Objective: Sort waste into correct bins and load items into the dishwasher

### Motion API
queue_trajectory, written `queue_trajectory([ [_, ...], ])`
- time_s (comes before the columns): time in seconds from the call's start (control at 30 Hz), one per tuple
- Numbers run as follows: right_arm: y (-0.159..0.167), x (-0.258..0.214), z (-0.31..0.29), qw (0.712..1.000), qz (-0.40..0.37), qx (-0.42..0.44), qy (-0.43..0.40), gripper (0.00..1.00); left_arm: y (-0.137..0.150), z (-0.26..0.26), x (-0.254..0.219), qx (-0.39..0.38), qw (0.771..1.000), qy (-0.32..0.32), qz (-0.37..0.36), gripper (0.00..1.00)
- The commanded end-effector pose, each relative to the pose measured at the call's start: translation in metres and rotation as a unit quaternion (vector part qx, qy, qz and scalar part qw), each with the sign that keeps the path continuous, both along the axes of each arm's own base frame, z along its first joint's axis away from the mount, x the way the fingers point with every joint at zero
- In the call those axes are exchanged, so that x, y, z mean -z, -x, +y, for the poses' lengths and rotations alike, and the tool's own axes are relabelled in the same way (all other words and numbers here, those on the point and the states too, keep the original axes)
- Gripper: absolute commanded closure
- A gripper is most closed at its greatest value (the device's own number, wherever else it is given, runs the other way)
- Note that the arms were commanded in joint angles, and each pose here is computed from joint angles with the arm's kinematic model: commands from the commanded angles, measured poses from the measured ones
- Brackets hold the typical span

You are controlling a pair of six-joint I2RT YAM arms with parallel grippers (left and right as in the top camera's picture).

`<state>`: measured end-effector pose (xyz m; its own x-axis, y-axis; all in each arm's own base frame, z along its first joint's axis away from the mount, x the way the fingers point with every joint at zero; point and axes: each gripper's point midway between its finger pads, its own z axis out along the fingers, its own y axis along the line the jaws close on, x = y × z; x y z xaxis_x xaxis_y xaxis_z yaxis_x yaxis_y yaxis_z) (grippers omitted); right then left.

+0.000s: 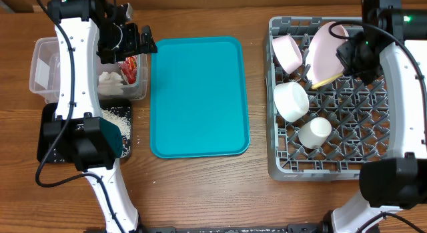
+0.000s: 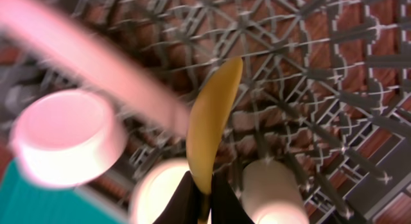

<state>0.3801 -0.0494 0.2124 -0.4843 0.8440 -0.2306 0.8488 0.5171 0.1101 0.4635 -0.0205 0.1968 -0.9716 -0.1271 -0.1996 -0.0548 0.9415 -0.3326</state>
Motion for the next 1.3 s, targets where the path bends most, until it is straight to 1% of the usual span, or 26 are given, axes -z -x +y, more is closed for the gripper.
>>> queue_trajectory([
  [0.0, 0.007, 0.029, -0.017, 0.999, 0.025, 0.041, 0.012, 0.96, -0.002, -0.002, -0.01, -0.003, 1.0, -0.002, -0.013, 0.0],
  [0.17, 0.011, 0.063, -0.021, 0.998, 0.04, 0.057, 0.002, 0.96, -0.002, -0.002, -0.01, -0.003, 1.0, -0.002, -0.013, 0.0],
  [0.3, 0.01, 0.063, -0.022, 0.998, 0.038, 0.057, 0.003, 0.78, -0.002, -0.002, -0.01, -0.003, 1.0, -0.002, -0.013, 0.0],
  [0.33, 0.01, 0.062, -0.022, 0.998, 0.037, 0.055, 0.003, 0.75, -0.002, -0.002, -0.01, -0.003, 1.0, -0.002, -0.013, 0.0],
  [0.37, 0.009, 0.061, -0.022, 0.998, 0.036, 0.045, 0.002, 0.53, -0.002, -0.002, -0.01, -0.003, 1.0, -0.002, -0.013, 0.0],
  [0.4, 0.007, 0.058, -0.022, 0.999, 0.034, 0.029, -0.001, 0.29, -0.002, -0.002, -0.01, -0.003, 1.0, -0.002, -0.013, 0.0],
  [0.43, 0.005, 0.055, -0.02, 0.999, 0.03, 0.014, -0.006, 0.18, -0.002, -0.002, -0.01, -0.003, 1.0, -0.002, -0.013, 0.0],
  [0.5, 0.001, 0.046, -0.019, 1.0, 0.019, -0.012, -0.011, 0.11, -0.002, -0.002, -0.01, -0.003, 1.0, -0.002, -0.013, 0.0],
  [0.6, 0.001, 0.022, -0.019, 1.0, -0.001, -0.027, -0.006, 0.08, -0.002, -0.002, -0.01, -0.003, 1.0, -0.002, -0.013, 0.0],
  [0.67, 0.004, -0.004, -0.019, 0.999, -0.022, -0.046, 0.003, 0.07, -0.002, -0.002, -0.01, -0.003, 1.0, -0.002, -0.013, 0.0],
  [0.8, 0.022, -0.064, -0.01, 0.991, -0.07, -0.116, 0.018, 0.03, -0.002, -0.002, -0.01, -0.003, 1.0, -0.002, -0.013, 0.0],
  [0.9, 0.049, -0.11, 0.001, 0.979, -0.106, -0.173, 0.027, 0.02, -0.002, -0.002, -0.01, -0.003, 1.0, -0.002, -0.013, 0.0],
  [0.97, 0.073, -0.135, 0.006, 0.973, -0.124, -0.192, 0.036, 0.0, -0.002, -0.002, -0.01, -0.003, 1.0, -0.002, -0.013, 0.0],
  [1.03, 0.094, -0.163, 0.009, 0.961, -0.165, -0.215, 0.06, 0.0, -0.002, -0.002, -0.01, -0.003, 1.0, -0.002, -0.013, 0.0],
  [1.23, 0.147, -0.209, 0.016, 0.941, -0.25, -0.21, 0.093, 0.0, -0.002, -0.002, -0.01, -0.003, 1.0, -0.002, -0.013, 0.0],
  [1.27, 0.157, -0.215, 0.011, 0.937, -0.256, -0.205, 0.117, 0.0, -0.002, -0.002, -0.01, -0.003, 1.0, -0.002, -0.013, 0.0],
])
